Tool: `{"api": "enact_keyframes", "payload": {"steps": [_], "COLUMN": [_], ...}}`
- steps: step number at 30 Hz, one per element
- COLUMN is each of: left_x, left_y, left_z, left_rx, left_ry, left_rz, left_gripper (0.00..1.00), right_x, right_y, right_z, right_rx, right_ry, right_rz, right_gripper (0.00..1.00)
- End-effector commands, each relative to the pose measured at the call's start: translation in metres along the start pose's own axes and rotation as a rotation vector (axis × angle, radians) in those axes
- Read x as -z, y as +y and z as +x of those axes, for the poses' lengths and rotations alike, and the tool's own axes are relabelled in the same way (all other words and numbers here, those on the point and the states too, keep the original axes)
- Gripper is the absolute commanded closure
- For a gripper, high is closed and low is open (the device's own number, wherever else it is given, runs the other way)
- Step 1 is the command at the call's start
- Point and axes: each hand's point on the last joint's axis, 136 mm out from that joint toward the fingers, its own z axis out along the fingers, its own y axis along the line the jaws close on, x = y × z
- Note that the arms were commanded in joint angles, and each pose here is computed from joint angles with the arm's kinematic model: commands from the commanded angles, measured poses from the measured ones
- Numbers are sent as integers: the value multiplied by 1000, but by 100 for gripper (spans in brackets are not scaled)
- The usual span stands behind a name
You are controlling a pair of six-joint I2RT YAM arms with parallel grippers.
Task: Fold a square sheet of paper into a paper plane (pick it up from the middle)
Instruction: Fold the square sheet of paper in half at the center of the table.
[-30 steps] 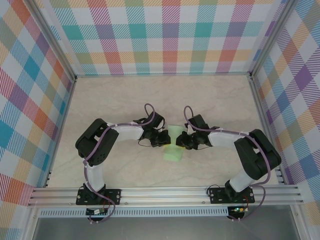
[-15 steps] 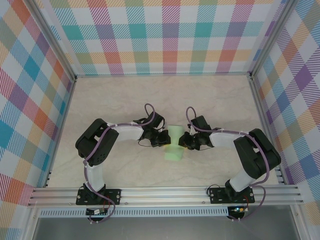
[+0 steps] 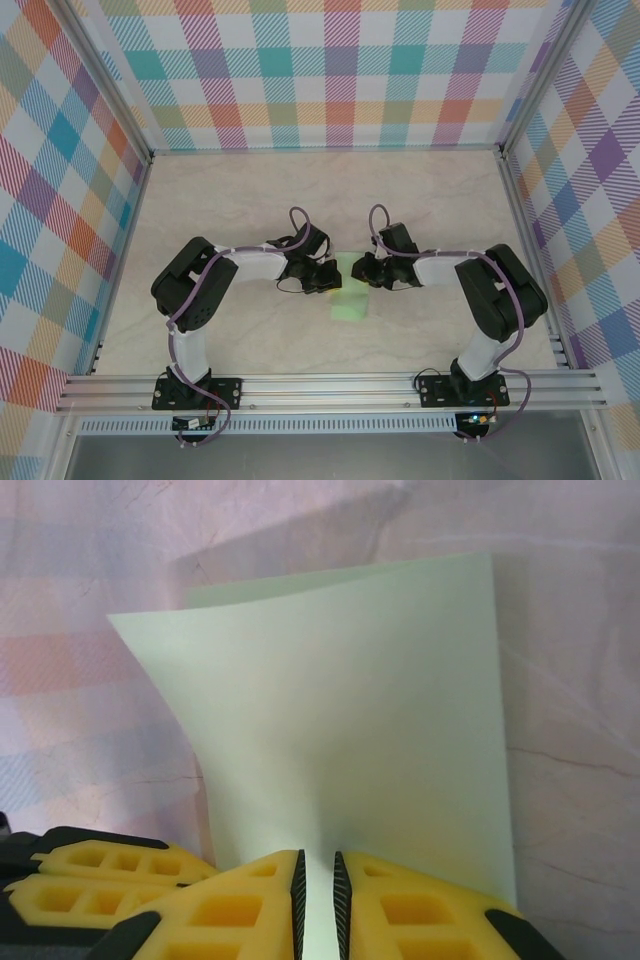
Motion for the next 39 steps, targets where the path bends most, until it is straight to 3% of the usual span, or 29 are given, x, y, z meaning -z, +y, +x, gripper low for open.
{"api": "enact_keyframes", "payload": {"steps": [1,7,19,26,32,39], "left_x": [-24,-25,-26,-27,-26,-25], "left_y": [82,85,88,89,88,88], "left_z": [44,46,47,48,47,46], "left_rx": [83,85,83,82,83,83], "left_ry": [124,132,136,138,134,133], "left_rz": [-271,-274,-283,-284,-284,-289], "left_gripper": [93,93,93,93,93,93], "right_x": [2,8,-1,11,-7,0], "right_y": [-26,1,-22,8,-10,-10], "right_z": [-11,-35,-49,-68,-73,-81], "right_rx": [-30,23,-4,25,-14,-5], "right_ry": [-74,-123,-143,-180,-159,-178], "right_rz": [49,-2,61,-7,46,87], "right_gripper": [81,81,81,81,81,82]}}
